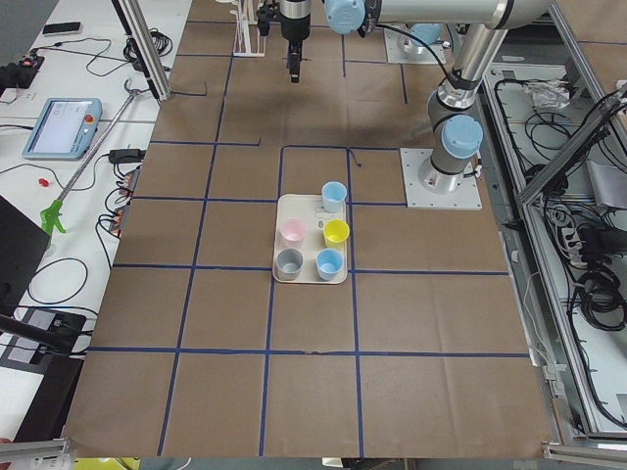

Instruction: Transfer IKEA cup to right arm and place on rack

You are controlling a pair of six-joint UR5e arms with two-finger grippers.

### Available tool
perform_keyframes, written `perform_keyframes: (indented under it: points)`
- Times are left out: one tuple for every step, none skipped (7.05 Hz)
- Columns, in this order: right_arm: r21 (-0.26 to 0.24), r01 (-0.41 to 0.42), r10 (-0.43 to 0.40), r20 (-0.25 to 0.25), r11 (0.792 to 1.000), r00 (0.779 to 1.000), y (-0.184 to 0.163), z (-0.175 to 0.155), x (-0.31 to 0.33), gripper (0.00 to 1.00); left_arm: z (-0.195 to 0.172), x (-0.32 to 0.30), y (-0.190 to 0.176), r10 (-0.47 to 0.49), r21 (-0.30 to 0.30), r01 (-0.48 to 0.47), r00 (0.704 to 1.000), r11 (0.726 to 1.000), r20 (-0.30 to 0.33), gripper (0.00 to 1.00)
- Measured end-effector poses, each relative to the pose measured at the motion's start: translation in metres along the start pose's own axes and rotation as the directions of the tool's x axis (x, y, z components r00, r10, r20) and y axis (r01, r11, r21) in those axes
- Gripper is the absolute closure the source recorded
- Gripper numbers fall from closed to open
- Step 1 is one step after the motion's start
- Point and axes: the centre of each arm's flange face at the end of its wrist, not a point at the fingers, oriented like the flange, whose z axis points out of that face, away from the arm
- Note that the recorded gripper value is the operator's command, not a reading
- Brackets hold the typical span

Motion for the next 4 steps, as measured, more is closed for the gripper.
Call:
perform_keyframes:
  points:
    - [-0.006, 0.023, -0.023, -0.015, 1.000, 1.000, 0.004, 0.004, 0.013, 0.69, 0.005, 0.000, 0.004, 0.002, -0.008, -0.002, 1.000, 1.000, 0.002, 0.01]
    - [-0.005, 0.038, -0.038, -0.032, 0.999, 0.999, 0.005, 0.006, 0.026, 0.69, 0.008, -0.001, 0.006, 0.006, -0.014, -0.006, 1.000, 1.000, 0.003, 0.01]
    - [-0.004, 0.057, -0.057, -0.046, 0.998, 0.997, 0.009, 0.007, 0.036, 0.69, 0.012, -0.006, 0.006, 0.023, -0.022, -0.023, 1.000, 1.000, 0.002, 0.01]
    - [-0.009, 0.079, -0.080, -0.055, 0.997, 0.995, 0.015, 0.010, 0.044, 0.69, 0.019, -0.018, 0.007, 0.044, -0.038, -0.044, 0.999, 0.998, -0.002, 0.01]
